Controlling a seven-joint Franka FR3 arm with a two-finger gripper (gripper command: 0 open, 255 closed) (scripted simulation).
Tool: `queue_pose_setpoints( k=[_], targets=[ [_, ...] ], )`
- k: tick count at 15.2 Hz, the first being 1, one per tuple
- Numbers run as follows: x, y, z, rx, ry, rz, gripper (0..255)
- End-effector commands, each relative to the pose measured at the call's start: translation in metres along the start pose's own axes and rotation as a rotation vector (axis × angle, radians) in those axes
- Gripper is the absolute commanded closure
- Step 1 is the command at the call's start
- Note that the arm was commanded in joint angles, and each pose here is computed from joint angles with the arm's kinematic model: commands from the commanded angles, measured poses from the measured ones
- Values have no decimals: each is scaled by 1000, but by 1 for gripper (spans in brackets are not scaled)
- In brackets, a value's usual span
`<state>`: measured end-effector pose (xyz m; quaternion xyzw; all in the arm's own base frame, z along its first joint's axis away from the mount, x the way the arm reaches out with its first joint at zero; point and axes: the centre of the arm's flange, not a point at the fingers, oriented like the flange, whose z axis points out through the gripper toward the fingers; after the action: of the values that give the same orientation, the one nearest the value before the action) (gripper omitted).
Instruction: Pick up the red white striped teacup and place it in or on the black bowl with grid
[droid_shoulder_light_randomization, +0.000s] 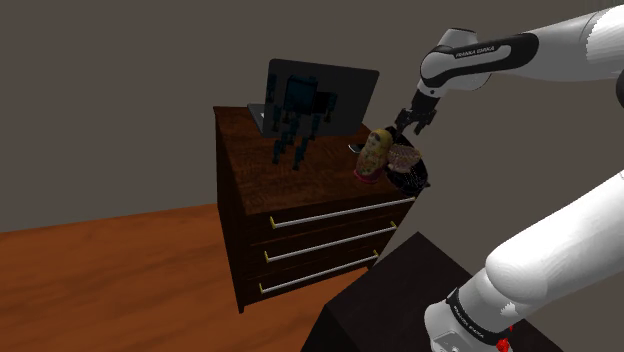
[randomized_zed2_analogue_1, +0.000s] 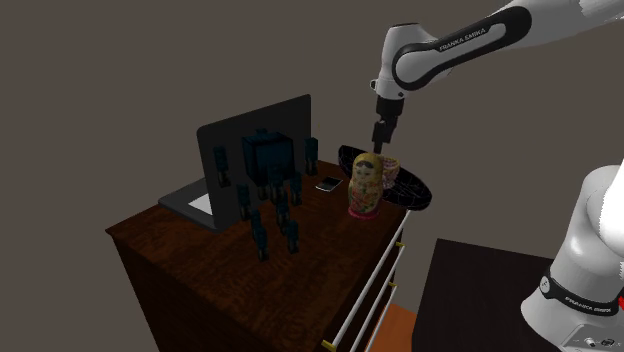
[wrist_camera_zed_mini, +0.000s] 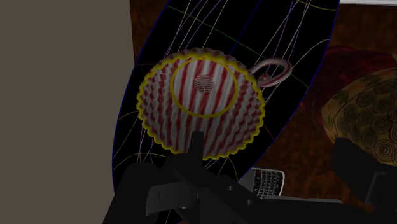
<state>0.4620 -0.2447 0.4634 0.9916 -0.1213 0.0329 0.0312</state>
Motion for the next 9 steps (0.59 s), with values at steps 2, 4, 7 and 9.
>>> queue_pose_setpoints(
  k=[2,4,7,9],
  targets=[
    [0,0,-26,0,0,0,0],
    [0,0,-50,0,0,0,0],
    [0,0,-50,0,0,0,0],
    [0,0,-50,0,0,0,0]
  ],
)
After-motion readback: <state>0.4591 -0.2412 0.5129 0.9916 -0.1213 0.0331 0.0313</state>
